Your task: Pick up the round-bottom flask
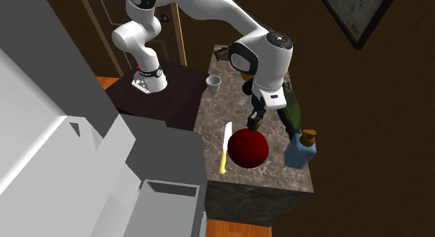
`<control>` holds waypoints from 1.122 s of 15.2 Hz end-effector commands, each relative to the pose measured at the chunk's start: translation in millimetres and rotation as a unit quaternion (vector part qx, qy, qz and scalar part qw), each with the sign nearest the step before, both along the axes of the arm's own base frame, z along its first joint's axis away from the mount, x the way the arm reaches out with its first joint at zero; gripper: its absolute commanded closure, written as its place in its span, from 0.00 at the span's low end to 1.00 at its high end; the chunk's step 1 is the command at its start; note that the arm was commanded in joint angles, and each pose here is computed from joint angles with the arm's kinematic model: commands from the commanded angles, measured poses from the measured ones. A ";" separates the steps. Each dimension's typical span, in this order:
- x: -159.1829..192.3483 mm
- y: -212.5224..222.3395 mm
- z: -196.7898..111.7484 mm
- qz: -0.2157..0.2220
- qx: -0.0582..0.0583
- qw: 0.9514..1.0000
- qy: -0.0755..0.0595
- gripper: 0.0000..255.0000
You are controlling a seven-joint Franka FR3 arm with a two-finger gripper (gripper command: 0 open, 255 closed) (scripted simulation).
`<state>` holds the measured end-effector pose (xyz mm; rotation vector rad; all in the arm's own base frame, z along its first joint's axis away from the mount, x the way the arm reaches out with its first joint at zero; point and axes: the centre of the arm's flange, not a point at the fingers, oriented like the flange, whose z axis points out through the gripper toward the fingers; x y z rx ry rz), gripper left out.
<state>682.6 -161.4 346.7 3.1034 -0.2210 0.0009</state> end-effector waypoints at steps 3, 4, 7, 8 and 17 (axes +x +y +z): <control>0.0 0.2 -0.1 0.000 0.000 1.000 0.000 1.00; -0.1 0.1 -0.5 0.000 0.000 1.000 0.000 1.00; -0.2 0.1 15.4 0.000 0.000 1.000 0.000 1.00; -0.1 0.1 20.6 0.000 0.000 1.000 0.000 1.00; -0.1 0.1 68.1 0.000 0.000 1.000 0.000 1.00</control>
